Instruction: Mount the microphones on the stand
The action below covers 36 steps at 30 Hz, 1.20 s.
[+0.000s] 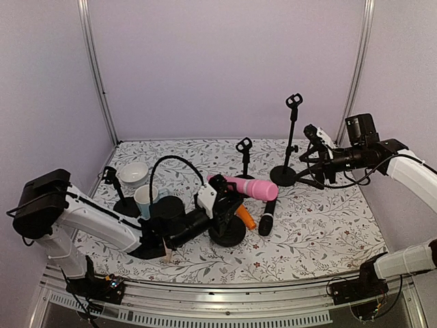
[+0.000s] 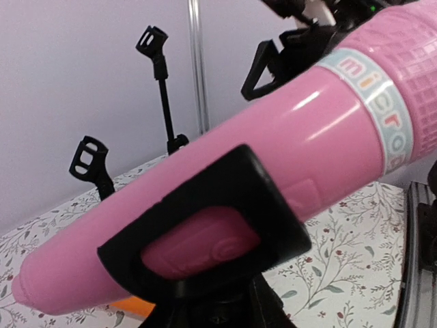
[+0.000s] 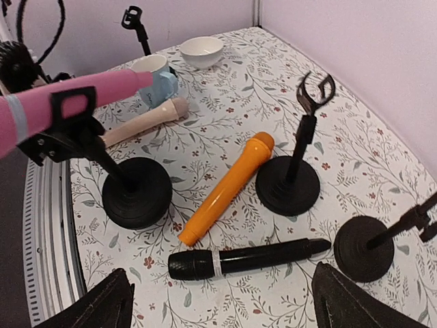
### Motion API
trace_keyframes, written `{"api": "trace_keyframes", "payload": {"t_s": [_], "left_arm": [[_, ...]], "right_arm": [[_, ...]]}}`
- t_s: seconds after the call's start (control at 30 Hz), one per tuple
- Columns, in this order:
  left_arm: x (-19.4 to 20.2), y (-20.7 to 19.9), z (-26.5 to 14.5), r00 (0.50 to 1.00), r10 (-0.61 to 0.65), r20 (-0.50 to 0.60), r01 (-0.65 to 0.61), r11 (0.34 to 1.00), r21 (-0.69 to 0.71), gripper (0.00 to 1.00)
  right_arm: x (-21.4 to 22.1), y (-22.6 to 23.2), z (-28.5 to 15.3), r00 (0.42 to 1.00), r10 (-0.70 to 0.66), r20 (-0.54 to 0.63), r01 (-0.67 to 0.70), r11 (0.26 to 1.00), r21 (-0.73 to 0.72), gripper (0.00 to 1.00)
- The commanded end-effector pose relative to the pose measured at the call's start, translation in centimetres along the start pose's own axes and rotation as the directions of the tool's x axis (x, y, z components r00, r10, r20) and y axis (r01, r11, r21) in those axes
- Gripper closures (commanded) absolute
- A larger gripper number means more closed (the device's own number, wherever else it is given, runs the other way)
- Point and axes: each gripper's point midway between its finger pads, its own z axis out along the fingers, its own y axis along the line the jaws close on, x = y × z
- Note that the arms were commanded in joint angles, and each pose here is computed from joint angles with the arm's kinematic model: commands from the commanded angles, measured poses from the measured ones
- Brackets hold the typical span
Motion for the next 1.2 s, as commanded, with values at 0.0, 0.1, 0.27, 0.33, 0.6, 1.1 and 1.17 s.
{"api": "trace_keyframes", "payload": {"t_s": [0.0,0.1,0.27,0.33,0.6,1.1,1.17], "left_arm": [[-7.2,-3.2,0.7,0.995,-0.014,0.098,-0.008,0.976,0.217,1.0],[-8.2,-4.1,2.0,0.997,0.002,0.078,-0.024,0.959,0.282,1.0],[-8.2,-3.6,3.1,0.996,-0.048,0.069,0.022,0.943,0.331,1.0],[-8.3,-3.8,3.5,0.994,-0.073,0.08,0.04,0.933,0.357,1.0],[-7.9,-4.8,4.4,0.992,-0.102,0.074,0.064,0.915,0.397,1.0],[-4.1,-0.1,0.1,0.994,-0.101,0.04,0.09,0.973,0.212,1.0],[-3.6,0.7,-0.1,0.993,-0.107,0.054,0.096,0.979,0.18,1.0]], "right_arm": [[0.8,-3.7,-3.0,0.982,0.094,0.166,-0.108,0.991,0.078,0.08],[2.4,-6.1,-4.9,0.959,0.195,0.205,-0.22,0.97,0.104,0.11],[3.8,-5.2,-4.4,0.959,0.203,0.195,-0.22,0.973,0.068,0.15],[4.0,-5.3,-4.4,0.961,0.2,0.189,-0.219,0.972,0.085,0.16],[2.0,-5.2,-6.1,0.963,0.177,0.202,-0.206,0.969,0.134,0.17],[-1.2,-1.4,-3.4,0.983,0.139,0.122,-0.136,0.99,-0.033,0.25],[-2.2,-1.2,-2.9,0.987,0.114,0.113,-0.109,0.993,-0.05,0.25]]}}
